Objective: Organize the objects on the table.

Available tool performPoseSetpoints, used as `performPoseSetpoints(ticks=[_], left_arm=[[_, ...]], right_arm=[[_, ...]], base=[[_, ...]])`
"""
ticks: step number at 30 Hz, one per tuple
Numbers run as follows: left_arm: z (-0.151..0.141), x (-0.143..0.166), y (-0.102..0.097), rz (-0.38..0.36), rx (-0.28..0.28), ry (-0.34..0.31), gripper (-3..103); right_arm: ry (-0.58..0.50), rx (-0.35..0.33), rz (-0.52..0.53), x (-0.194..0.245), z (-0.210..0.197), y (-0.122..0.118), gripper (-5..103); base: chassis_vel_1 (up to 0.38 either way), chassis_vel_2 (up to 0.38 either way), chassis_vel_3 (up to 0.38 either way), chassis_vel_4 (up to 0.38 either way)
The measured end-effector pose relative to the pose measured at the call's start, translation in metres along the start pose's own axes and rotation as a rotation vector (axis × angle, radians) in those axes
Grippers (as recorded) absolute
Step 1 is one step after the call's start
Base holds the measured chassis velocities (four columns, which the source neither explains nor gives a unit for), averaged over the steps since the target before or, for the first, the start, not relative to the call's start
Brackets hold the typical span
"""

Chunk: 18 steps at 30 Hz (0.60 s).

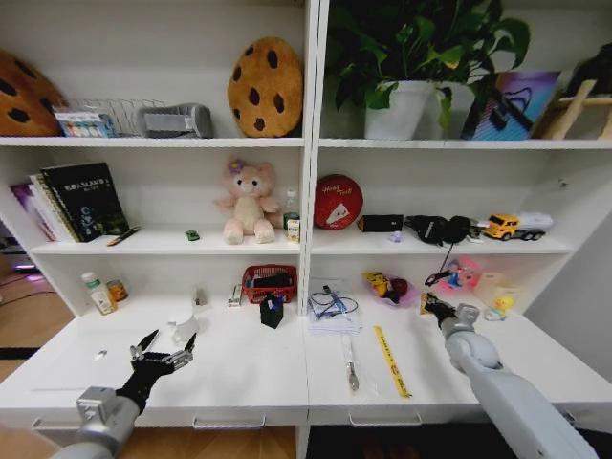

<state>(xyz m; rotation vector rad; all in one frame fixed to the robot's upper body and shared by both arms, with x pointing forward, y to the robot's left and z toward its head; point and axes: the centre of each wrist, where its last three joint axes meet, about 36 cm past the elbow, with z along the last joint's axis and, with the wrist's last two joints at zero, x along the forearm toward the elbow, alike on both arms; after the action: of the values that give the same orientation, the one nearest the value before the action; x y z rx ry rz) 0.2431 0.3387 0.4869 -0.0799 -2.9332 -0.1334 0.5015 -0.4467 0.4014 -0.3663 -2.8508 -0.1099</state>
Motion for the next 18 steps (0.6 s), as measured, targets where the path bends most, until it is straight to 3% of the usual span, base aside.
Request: performPoseSetpoints(ticks=[8,18], left_arm=[[0.0,0.0,0.0,0.0,0.0,0.0,100],[0.0,0.0,0.0,0.0,0.0,0.0,100]], right_arm=[[-0.029,0.006,-0.034,-0.042,-0.008,0.028,0],[-0.026,0.029,-0.008,-0.094,0.005,0.029,0]], base=[[0.0,0.0,0.0,0.0],[0.0,0.0,0.0,0.0]])
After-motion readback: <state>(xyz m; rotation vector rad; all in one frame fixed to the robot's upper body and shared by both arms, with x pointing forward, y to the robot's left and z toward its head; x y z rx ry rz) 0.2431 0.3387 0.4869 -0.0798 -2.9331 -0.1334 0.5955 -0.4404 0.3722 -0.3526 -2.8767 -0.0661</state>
